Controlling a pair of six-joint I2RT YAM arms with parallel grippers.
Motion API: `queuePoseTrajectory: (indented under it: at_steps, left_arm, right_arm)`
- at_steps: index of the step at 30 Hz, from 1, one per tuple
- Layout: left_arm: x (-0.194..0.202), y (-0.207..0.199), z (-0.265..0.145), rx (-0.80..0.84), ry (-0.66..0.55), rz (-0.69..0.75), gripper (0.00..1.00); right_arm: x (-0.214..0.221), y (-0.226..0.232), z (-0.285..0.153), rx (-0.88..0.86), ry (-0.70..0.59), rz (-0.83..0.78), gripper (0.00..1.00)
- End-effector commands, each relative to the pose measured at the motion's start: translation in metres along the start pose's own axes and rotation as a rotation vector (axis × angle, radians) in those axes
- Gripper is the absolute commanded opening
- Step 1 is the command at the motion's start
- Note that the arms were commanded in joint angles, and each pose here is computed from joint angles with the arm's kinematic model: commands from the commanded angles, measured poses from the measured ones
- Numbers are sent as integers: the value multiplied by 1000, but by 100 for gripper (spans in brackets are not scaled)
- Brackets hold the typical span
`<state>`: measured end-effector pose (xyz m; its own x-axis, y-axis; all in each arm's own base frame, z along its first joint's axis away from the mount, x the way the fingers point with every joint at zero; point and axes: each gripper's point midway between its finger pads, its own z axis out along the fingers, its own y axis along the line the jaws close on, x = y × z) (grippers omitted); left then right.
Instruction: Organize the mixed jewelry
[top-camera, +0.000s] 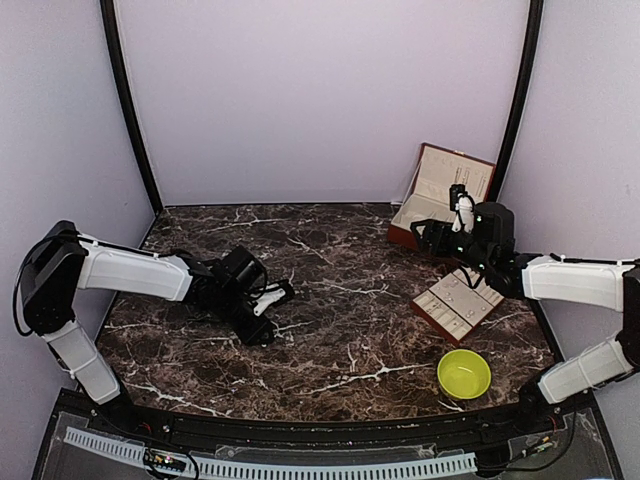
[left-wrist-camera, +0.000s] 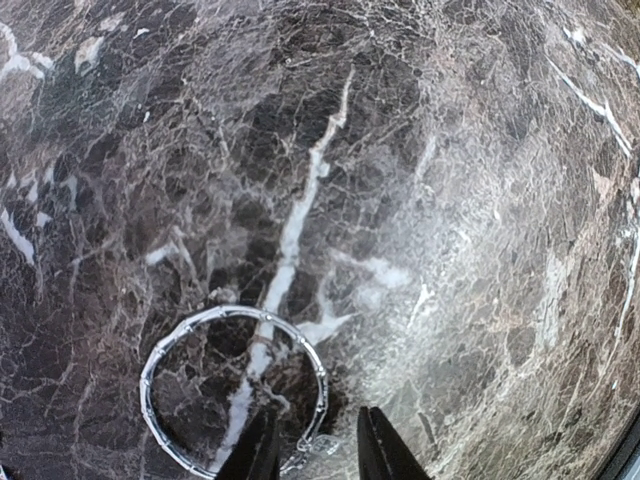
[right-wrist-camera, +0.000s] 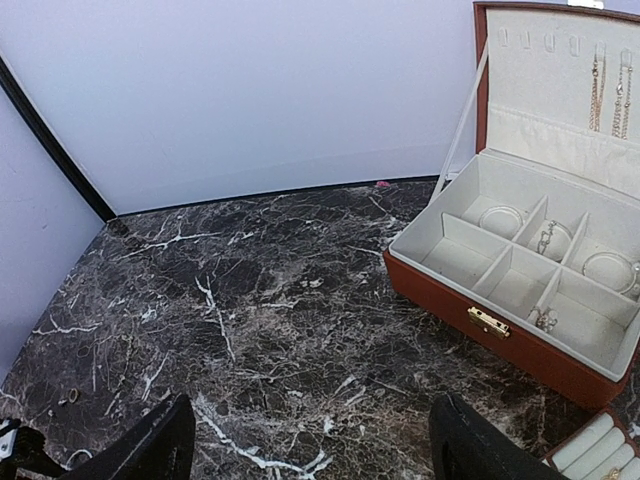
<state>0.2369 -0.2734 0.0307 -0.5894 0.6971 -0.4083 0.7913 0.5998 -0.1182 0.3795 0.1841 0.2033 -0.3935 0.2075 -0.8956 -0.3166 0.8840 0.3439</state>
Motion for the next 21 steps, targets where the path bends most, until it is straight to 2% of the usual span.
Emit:
queuePoseTrajectory:
  at_steps: [1,21]
  left_arm:
    - [5,1,2,-13,26,47,29]
    - [21,10,10,-74,79,83,23]
  right_arm:
    - [-8,5,-5,-12,-32,-11,82]
    - [-9,4,-6,-4,-40,-18,82]
